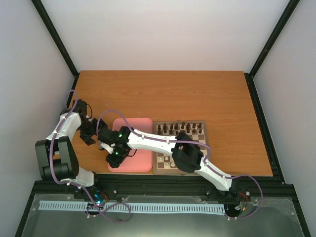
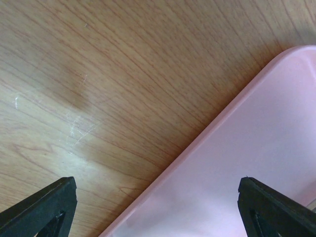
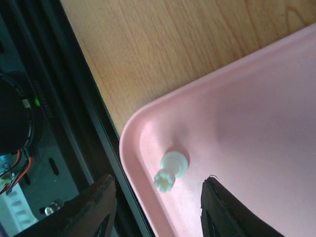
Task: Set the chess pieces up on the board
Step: Pick up the chess piece from the storage box.
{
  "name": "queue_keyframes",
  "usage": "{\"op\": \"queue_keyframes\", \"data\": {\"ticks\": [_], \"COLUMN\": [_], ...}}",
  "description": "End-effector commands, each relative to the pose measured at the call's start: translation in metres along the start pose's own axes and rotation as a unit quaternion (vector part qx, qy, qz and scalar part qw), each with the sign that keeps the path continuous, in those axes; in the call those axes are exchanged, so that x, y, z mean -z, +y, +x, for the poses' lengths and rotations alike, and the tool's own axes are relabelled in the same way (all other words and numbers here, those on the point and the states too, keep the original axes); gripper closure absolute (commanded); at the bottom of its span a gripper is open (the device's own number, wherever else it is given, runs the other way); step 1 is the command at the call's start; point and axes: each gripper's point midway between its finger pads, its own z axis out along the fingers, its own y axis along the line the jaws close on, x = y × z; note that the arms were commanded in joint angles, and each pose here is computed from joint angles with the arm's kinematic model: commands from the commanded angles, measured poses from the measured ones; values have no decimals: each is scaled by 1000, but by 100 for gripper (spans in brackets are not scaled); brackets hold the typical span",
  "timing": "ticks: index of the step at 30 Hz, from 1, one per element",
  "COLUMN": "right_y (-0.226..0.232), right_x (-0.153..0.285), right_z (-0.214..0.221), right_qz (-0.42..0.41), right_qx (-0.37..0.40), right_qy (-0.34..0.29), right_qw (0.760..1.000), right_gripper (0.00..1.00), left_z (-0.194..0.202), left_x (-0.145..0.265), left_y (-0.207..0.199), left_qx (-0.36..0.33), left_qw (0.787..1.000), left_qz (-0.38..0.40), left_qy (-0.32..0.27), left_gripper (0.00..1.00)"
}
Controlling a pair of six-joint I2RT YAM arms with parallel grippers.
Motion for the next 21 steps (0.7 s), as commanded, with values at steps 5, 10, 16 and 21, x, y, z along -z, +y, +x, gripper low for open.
{"op": "queue_keyframes", "data": {"ticks": [5,10,16,21], "right_y": [2,-2,-4,-6], "right_x": [-12,-16,-22,-24], "right_z": [-3,0,3,4], "right_qz": [-4,3,4,8], "right_qx": [6,1,1,0], "right_qy": [12,20,30,33], "right_qw": [1000,1000,1000,999], "right_gripper": [56,61,63,67], "left_z": [-5,-5,-5,-5], "left_x": [8,8,8,8], "left_y": [-11,-11,-11,-11], "left_qx": [-3,-3,-3,-3], "left_qw": [1000,1000,1000,1000], "left_qz": [17,18,18,18], "left_qy": [-12,-12,-12,-13], "left_gripper": [0,0,0,0]}}
